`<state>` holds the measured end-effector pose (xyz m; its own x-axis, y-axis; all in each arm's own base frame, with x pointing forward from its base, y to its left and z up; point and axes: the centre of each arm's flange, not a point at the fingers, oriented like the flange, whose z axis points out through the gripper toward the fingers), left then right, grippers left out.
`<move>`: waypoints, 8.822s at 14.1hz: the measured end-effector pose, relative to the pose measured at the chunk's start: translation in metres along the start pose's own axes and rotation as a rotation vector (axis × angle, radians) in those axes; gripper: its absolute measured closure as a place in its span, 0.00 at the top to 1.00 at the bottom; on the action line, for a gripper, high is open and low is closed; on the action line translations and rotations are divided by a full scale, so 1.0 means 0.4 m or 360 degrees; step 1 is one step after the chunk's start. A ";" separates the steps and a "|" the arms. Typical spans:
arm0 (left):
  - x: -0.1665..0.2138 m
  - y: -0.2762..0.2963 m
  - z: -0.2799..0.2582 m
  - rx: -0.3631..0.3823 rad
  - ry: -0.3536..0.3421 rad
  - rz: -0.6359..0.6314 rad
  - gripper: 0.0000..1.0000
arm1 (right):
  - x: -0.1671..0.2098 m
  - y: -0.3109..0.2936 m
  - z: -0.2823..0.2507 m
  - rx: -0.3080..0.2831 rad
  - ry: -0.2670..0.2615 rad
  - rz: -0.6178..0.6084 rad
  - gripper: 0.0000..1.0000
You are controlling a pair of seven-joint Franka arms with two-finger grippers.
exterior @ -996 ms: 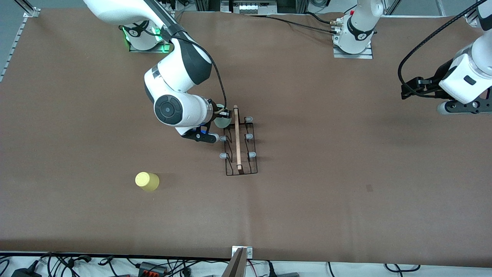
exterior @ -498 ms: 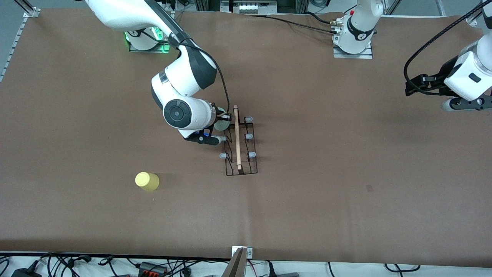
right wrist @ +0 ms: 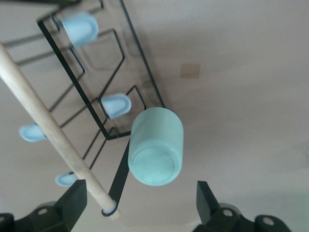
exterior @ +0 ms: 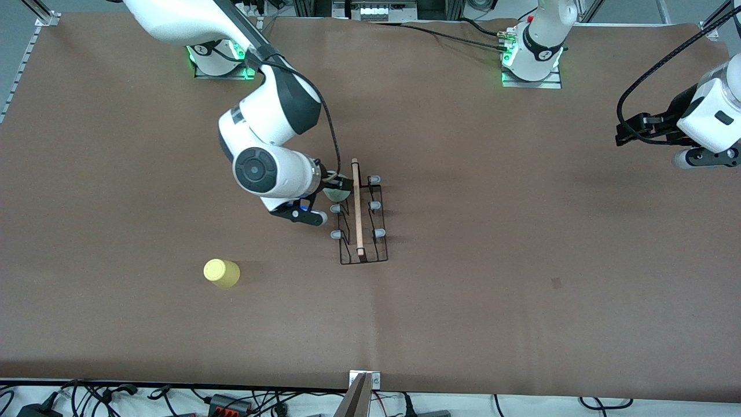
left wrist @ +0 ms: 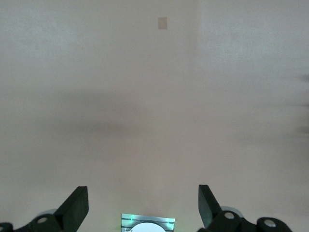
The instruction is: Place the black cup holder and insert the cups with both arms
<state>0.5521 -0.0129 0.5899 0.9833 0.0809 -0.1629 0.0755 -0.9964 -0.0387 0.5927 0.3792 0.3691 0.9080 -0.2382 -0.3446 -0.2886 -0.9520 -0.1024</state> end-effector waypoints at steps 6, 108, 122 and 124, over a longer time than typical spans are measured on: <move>0.000 -0.004 -0.019 -0.0004 0.0030 -0.0004 1.00 | 0.233 0.219 -0.138 -0.0122 0.0361 0.0214 1.00; -0.025 -0.063 -0.055 -0.0013 0.0066 -0.0120 1.00 | -0.031 0.968 -0.645 -0.0333 0.0556 -0.0407 1.00; -0.025 -0.063 -0.055 -0.0013 0.0066 -0.0120 1.00 | -0.029 0.936 -0.646 -0.0336 0.0562 -0.0445 1.00; -0.025 -0.063 -0.055 -0.0013 0.0066 -0.0120 1.00 | -0.030 0.927 -0.644 -0.0338 0.0562 -0.0456 1.00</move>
<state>0.5438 0.0110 0.6141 0.9807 0.1549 -0.1189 0.1510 -0.9877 -0.0414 0.5529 -0.0205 0.5759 0.9997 0.0228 0.0102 0.0222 -0.9981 0.0581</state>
